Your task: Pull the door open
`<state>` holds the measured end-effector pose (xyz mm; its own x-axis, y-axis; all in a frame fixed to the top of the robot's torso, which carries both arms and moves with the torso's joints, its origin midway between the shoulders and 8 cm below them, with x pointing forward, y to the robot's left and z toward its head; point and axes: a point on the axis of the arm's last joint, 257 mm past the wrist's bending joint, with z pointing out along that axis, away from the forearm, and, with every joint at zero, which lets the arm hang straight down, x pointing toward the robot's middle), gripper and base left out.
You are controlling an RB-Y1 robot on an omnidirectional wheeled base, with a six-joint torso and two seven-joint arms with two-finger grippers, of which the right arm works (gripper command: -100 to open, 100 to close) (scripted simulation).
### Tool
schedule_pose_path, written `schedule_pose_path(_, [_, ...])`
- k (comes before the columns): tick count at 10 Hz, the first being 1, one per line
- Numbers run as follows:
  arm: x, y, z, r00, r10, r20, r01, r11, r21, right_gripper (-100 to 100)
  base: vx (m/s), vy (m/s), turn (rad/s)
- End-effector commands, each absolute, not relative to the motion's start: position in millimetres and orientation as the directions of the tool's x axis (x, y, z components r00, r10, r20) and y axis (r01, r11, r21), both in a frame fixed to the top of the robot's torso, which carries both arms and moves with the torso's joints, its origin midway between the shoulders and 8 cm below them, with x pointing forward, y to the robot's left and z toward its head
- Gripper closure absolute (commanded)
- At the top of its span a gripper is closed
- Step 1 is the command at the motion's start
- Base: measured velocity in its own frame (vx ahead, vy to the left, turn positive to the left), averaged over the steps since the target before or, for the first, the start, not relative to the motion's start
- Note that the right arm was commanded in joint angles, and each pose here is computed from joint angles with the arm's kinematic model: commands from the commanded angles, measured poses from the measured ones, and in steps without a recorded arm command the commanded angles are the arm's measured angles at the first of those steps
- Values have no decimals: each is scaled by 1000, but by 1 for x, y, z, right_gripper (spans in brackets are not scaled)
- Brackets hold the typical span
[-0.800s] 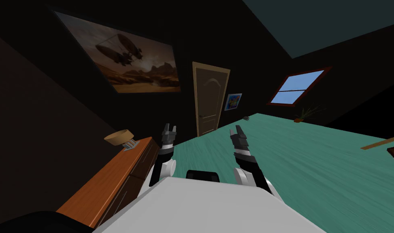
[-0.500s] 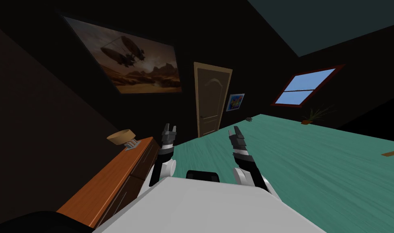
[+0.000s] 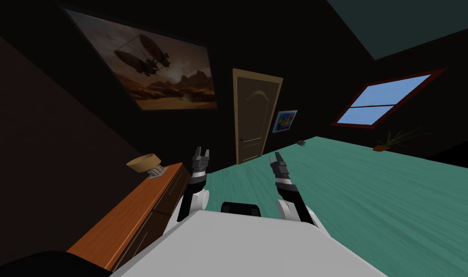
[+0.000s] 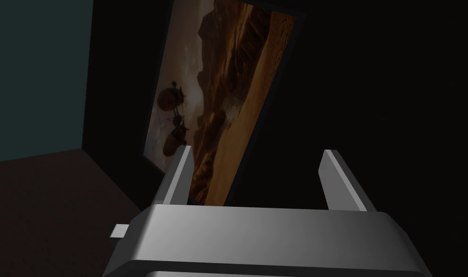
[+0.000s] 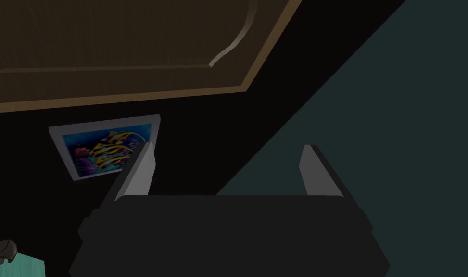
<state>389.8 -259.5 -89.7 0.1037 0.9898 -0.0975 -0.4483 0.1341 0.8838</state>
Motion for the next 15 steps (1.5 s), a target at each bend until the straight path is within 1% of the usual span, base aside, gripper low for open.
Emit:
schedule_pose_path(1, [394,-258,-100,89,991,-97,-435,127,891,-100,101,9,112])
schedule_pose_path(7, [410,-262,-146,41,994,-98,-377,106,920,-100,96,-5,98])
schedule_pose_path(15, [428,-281,-213,-6,995,-95,-281,89,955,-100,99,-10,119])
